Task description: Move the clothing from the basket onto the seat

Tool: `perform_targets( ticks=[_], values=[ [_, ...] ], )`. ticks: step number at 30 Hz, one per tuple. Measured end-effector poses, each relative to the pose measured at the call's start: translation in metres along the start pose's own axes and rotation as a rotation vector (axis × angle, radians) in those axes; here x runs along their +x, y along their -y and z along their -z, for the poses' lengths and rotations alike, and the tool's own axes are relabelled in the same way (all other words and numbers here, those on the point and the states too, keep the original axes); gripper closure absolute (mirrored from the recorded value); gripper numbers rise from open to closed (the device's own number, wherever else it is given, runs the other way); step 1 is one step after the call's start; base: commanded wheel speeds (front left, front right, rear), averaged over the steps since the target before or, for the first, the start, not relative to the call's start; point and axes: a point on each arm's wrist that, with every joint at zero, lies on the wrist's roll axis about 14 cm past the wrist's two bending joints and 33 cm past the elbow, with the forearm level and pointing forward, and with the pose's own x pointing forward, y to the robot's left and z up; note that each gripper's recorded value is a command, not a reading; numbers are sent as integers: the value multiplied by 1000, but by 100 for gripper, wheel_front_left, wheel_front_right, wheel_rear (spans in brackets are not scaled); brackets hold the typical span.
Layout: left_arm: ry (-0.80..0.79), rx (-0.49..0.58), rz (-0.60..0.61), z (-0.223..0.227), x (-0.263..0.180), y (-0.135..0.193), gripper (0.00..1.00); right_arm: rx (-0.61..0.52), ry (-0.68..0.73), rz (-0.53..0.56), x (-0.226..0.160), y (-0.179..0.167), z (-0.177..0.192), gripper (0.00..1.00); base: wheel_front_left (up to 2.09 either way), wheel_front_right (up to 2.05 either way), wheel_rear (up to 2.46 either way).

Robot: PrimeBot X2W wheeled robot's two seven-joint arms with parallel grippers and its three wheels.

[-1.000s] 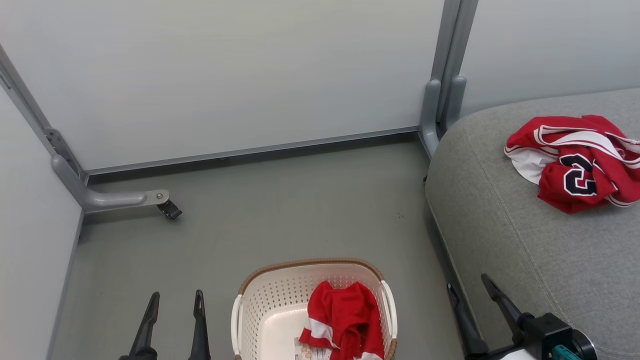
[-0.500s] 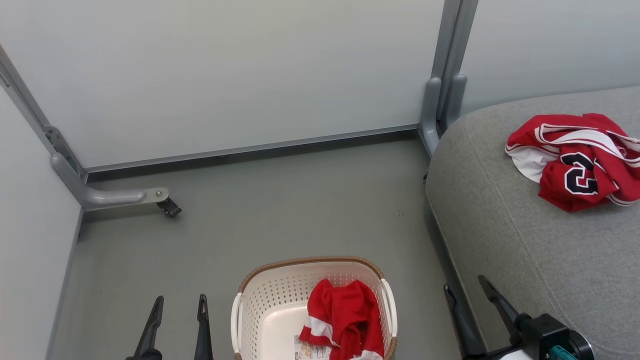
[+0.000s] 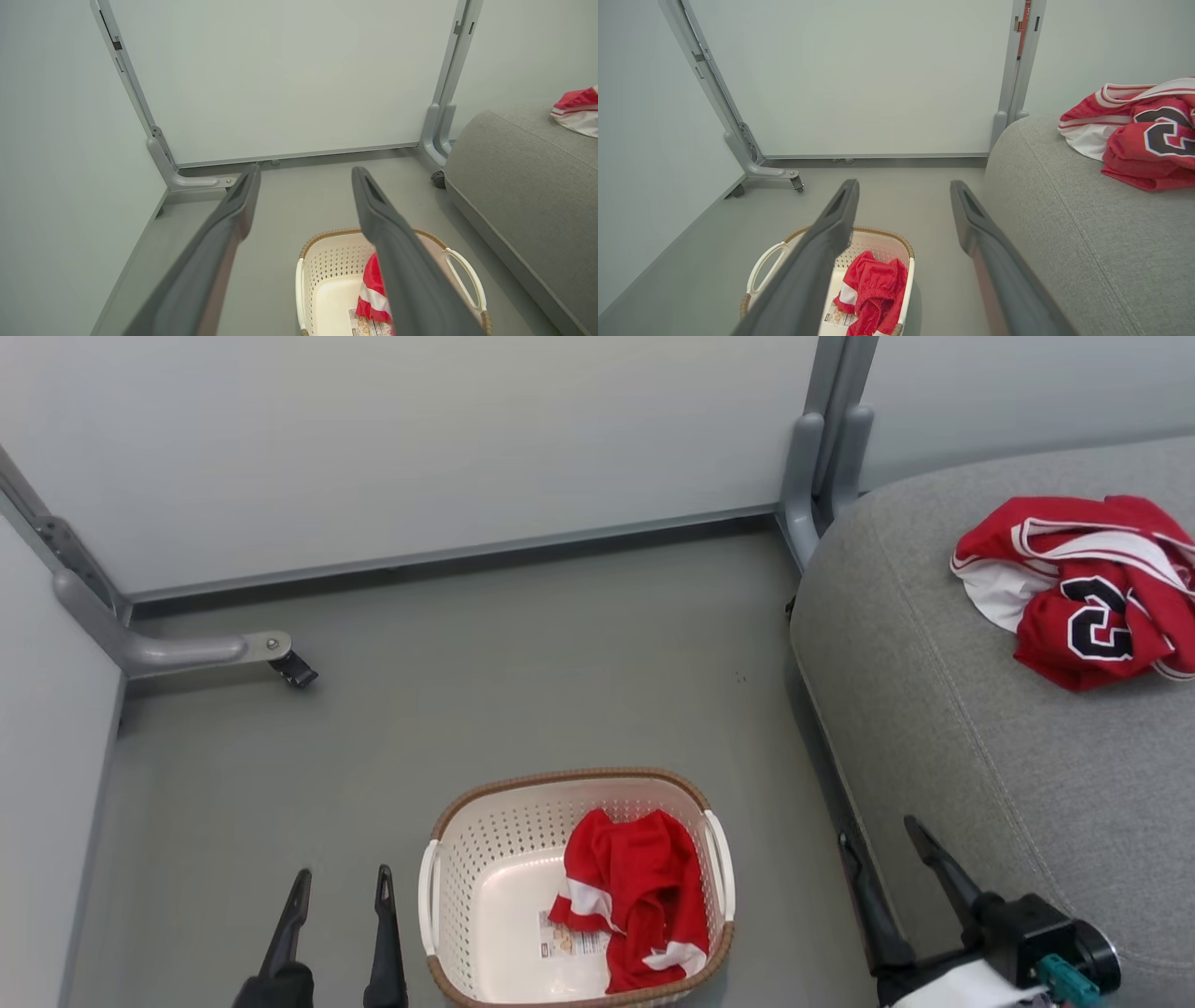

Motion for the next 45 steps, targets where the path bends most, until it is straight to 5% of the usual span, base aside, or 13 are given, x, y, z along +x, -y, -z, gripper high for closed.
perform_targets(
  ticks=[10,24,35,45],
  values=[
    [-48,-48,108,21,72,20,0,-32,37,27,62,23,-5,0,0,0,0],
    [-338,-16,439,150,159,92,0,-34,6,71,145,60,49,0,0,0,0],
    [-539,72,751,254,175,153,0,-43,-59,112,168,86,114,0,0,0,0],
    [-668,75,838,327,174,162,0,-12,-114,142,167,101,164,0,0,0,0]
  ],
)
